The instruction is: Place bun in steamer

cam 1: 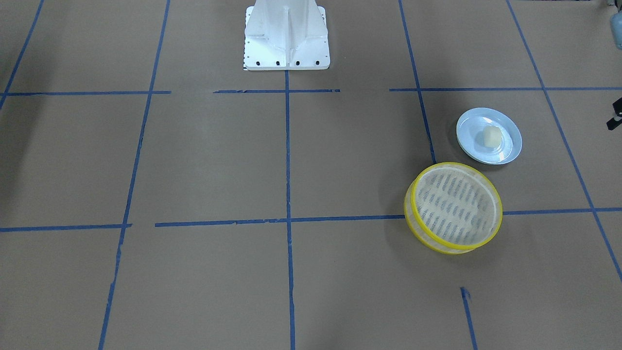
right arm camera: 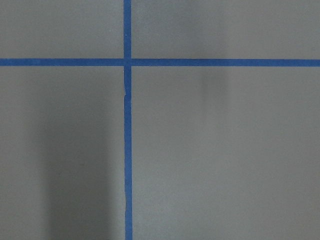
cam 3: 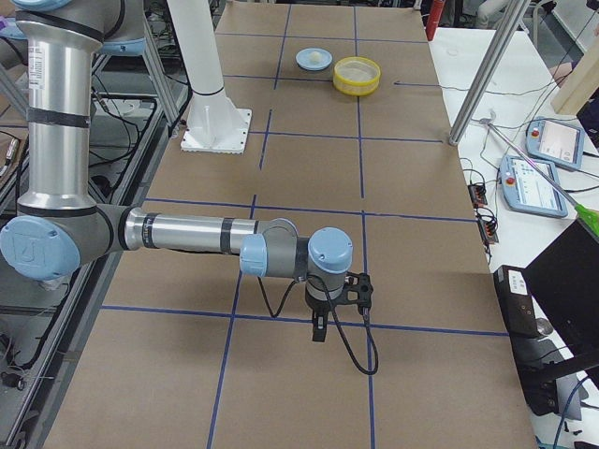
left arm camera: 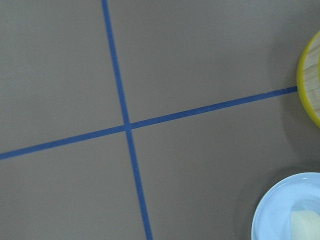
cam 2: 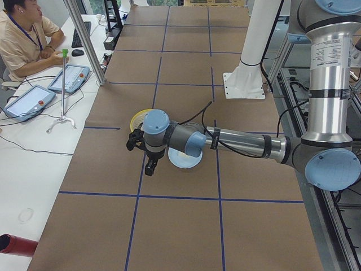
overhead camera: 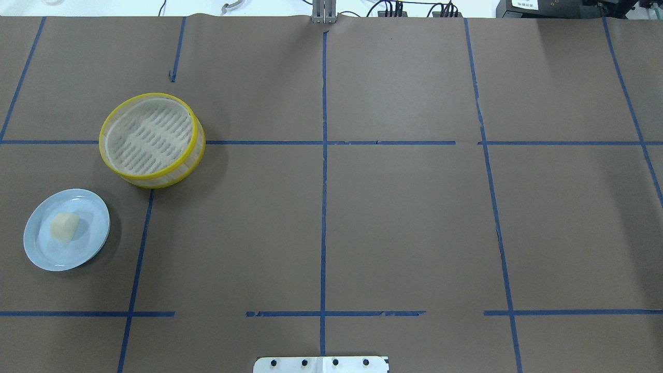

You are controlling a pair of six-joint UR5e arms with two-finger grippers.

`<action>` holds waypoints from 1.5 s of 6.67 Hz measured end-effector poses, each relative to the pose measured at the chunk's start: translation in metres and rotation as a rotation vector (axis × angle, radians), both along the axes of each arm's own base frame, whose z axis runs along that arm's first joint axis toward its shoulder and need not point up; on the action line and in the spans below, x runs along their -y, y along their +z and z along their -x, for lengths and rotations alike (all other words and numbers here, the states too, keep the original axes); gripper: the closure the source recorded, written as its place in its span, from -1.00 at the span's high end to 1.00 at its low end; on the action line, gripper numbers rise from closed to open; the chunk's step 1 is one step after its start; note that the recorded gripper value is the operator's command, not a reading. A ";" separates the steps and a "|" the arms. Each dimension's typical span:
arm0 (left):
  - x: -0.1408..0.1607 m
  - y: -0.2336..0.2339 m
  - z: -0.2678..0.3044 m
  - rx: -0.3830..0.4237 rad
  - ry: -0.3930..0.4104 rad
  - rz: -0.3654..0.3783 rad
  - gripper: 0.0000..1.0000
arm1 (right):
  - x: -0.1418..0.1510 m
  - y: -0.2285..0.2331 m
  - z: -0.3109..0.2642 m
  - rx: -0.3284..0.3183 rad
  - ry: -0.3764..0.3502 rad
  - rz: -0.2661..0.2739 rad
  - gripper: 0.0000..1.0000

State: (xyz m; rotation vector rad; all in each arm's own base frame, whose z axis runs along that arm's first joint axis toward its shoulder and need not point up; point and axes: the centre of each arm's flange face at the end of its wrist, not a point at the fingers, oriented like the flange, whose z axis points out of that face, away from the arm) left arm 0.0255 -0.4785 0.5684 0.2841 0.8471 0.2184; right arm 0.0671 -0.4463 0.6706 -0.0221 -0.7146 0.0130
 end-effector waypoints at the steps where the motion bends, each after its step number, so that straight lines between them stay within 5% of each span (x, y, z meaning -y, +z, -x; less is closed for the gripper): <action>1: -0.022 0.005 -0.032 -0.039 0.011 -0.030 1.00 | 0.000 0.000 0.000 0.000 0.000 0.000 1.00; 4: -0.079 0.018 -0.117 -0.086 0.005 0.006 0.93 | 0.000 0.000 0.000 0.000 0.000 0.000 1.00; 7: -0.079 0.006 -0.176 -0.110 -0.057 0.146 0.80 | 0.000 0.000 0.000 0.000 0.000 0.000 1.00; 10: -0.084 0.023 -0.212 -0.056 -0.076 0.189 0.65 | 0.000 0.000 0.000 0.000 0.000 0.000 1.00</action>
